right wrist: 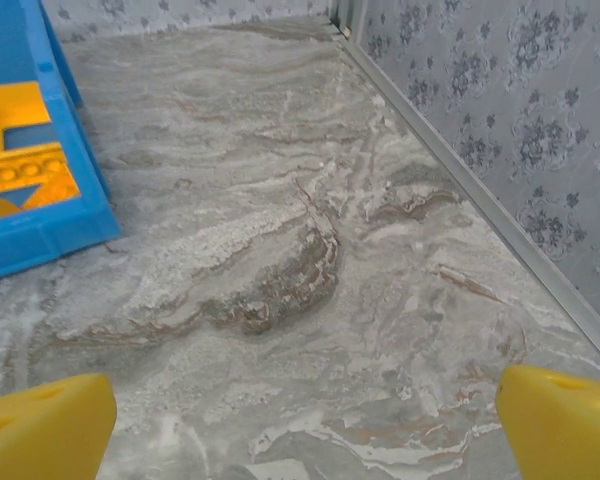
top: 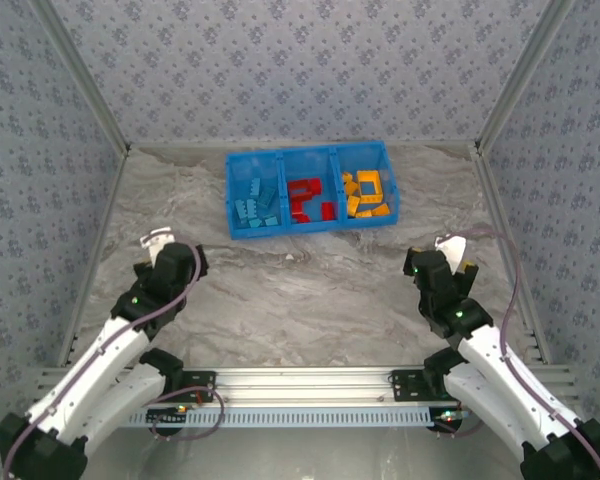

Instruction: Sort the legos into containers by color

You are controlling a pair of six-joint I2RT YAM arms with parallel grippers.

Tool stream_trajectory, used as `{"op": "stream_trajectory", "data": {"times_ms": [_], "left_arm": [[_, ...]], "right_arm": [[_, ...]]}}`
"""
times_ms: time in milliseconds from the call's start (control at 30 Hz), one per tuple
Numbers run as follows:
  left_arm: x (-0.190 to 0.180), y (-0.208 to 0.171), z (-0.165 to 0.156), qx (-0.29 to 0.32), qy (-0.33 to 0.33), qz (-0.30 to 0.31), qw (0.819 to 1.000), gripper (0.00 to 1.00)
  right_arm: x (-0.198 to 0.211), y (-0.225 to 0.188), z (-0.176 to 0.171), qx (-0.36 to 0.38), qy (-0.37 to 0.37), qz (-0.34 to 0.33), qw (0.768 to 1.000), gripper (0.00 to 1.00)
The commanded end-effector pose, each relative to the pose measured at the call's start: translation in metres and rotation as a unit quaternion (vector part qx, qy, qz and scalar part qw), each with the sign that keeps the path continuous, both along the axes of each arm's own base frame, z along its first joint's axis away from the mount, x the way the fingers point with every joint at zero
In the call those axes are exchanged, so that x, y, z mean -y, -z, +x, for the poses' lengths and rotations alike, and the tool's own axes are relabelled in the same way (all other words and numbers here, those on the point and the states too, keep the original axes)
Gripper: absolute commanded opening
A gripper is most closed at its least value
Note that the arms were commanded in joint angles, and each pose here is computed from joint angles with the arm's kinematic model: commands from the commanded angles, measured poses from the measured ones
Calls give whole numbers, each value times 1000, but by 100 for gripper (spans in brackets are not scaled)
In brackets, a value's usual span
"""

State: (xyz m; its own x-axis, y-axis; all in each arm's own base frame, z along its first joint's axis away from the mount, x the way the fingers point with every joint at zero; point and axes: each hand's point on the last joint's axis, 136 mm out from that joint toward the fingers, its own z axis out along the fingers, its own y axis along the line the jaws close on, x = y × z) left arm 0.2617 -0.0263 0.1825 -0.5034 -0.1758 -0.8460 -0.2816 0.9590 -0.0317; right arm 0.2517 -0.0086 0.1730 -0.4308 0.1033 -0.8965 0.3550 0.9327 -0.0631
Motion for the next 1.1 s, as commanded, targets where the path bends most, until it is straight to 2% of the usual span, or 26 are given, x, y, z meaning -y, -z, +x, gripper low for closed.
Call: {"op": "stream_trajectory", "data": {"times_ms": [0,33,67,133,167,233,300,367,433,467,533,600,733,833,933,1067], "left_arm": [[10,-34,10,15,-41,-63,997,98],[-11,-36,-1,15,-125,-83,989,98],[-17,-38,-6,11,-147,-89,985,98],[9,-42,10,15,-68,-123,990,98],[19,-41,13,13,-48,-153,987,98],[31,-29,12,-4,-39,-198,979,98],[39,-16,8,-30,-34,-218,975,98],[47,-7,4,-46,-26,-225,973,98],[57,-5,0,-49,-7,-216,975,98],[63,-3,-2,-53,4,-212,976,98],[75,1,-8,-64,24,-213,975,98],[87,4,-13,-67,50,-215,973,98],[111,9,-21,-67,108,-239,963,97],[120,7,-23,-55,135,-252,957,97],[120,4,-23,-50,146,-245,957,97],[119,-1,-23,-42,152,-238,958,97]], "right_arm": [[19,-25,-12,26,55,16,998,100],[37,-20,-32,11,121,44,992,100],[47,-27,-47,6,158,63,985,100],[57,-46,-60,7,182,64,981,100],[52,-53,-54,8,159,63,985,100],[33,-63,-42,-21,82,54,995,100],[34,-54,-58,-99,96,52,989,100],[35,-37,-77,-214,126,56,967,100],[31,-14,-96,-332,156,64,928,100],[28,-6,-103,-377,169,67,908,100],[10,8,-104,-421,139,99,891,100],[-6,22,-105,-443,109,144,878,100],[-11,56,-120,-478,122,241,836,100],[-14,67,-105,-459,116,298,829,95],[-8,78,-96,-472,142,314,811,96],[6,94,-70,-415,166,366,816,96]]}}
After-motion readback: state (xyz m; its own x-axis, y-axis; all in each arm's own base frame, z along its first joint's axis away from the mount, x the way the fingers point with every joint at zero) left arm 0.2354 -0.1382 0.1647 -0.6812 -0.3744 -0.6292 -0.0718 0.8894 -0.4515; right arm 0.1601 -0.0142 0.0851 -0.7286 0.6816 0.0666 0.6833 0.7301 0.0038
